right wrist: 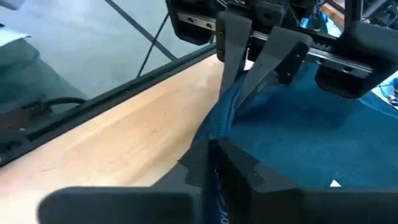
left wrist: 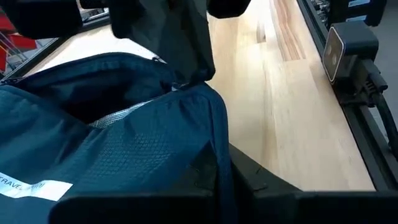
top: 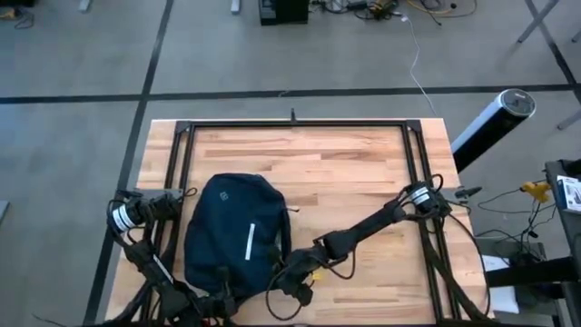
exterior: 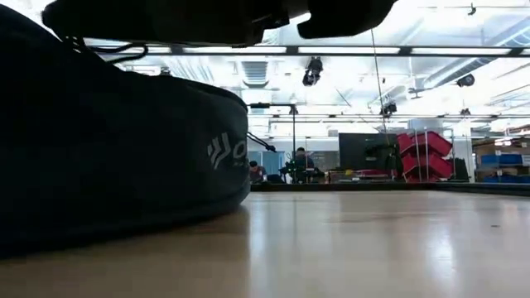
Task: Unpack backpack
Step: Close the blue backpack
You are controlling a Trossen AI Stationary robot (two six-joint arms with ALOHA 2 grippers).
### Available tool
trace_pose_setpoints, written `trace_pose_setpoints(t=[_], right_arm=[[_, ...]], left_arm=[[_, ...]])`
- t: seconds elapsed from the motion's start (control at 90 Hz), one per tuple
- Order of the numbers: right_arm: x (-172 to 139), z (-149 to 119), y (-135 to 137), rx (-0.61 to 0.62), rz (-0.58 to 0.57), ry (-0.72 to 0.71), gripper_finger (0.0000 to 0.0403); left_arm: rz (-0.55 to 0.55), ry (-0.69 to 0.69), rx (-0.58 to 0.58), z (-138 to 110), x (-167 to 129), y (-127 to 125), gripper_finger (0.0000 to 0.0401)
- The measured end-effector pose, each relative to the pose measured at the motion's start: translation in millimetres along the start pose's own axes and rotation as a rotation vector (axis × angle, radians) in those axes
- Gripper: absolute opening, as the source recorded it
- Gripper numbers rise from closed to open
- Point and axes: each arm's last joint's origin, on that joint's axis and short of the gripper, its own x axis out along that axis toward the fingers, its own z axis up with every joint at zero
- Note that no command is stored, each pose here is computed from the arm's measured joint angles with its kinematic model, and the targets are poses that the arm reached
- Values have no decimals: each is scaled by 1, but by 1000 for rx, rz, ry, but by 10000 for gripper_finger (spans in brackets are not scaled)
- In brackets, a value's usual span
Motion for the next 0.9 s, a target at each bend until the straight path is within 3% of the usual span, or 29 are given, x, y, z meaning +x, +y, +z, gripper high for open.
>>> trace_pose_setpoints(t=[0.178, 0.4, 0.9], right_arm=[[-1, 2, 1, -31, -53, 24, 2], [-21, 26, 6, -94, -145, 78, 0], [-53, 11, 5, 7, -276, 466, 1]], left_arm=[[0, 0, -11, 0, 0, 0, 0], [-5, 3, -19, 0, -1, 0, 0], [-19, 15, -19, -1, -2, -1, 0]])
